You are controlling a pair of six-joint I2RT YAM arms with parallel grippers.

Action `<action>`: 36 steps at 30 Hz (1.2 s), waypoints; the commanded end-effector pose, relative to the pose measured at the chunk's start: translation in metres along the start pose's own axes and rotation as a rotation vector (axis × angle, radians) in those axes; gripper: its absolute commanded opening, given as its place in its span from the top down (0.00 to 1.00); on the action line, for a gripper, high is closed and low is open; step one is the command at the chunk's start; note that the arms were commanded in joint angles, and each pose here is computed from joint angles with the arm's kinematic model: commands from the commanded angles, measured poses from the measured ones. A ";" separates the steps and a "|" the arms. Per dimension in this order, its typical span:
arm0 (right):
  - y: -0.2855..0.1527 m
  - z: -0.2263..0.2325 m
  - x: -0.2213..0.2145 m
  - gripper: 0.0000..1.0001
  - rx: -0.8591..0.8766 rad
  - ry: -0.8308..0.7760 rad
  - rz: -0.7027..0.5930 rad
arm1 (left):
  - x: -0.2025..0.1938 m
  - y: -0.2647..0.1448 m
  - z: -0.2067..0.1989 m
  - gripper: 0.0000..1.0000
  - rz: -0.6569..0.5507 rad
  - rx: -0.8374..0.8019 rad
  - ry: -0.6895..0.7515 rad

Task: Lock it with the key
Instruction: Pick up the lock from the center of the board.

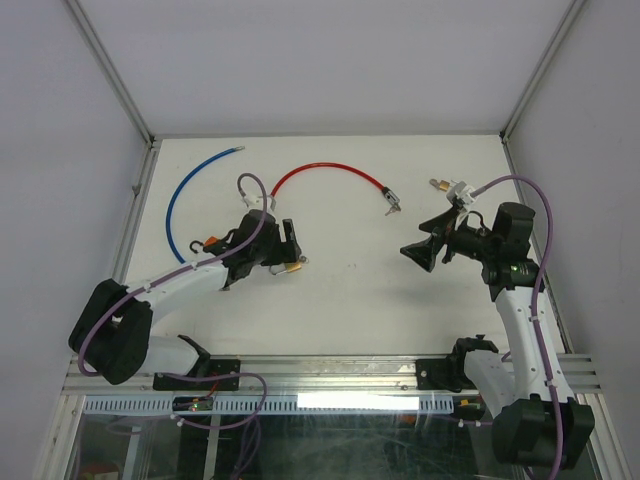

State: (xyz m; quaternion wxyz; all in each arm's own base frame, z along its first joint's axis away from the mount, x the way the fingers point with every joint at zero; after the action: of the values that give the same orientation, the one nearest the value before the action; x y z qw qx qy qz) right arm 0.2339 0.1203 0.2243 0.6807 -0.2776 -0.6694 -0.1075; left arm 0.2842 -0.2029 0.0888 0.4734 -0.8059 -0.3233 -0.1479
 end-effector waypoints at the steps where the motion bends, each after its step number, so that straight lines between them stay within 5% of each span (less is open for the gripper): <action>1: -0.001 0.000 0.013 0.08 0.010 -0.057 -0.046 | 0.028 -0.014 -0.022 0.23 -0.173 0.003 -0.175; 8: -0.001 0.001 0.012 0.08 0.010 -0.054 -0.045 | 0.030 -0.016 -0.007 0.24 -0.276 0.189 -0.311; 16: -0.001 0.000 0.011 0.07 0.008 -0.054 -0.044 | 0.013 0.007 0.002 0.28 -0.258 0.374 -0.243; 36: 0.000 0.002 0.011 0.07 0.017 -0.055 -0.044 | 0.001 0.038 -0.007 0.35 -0.200 0.419 -0.208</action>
State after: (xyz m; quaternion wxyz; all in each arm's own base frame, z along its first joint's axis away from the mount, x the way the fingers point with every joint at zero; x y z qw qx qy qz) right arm 0.2341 0.1206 0.2246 0.6803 -0.2764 -0.6702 -0.1081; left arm 0.3015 -0.2070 0.0529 0.6030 -0.6511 -0.4594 -0.0379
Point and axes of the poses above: each gripper's point midway between its finger pads, its own y axis out along the fingers, its own z axis along the line the jaws close on, x = y × z, the point moved 1 cm from there along -y, back along the fingers, and after that the axes turned 15 degrees about -y, right-handed, at the moved point
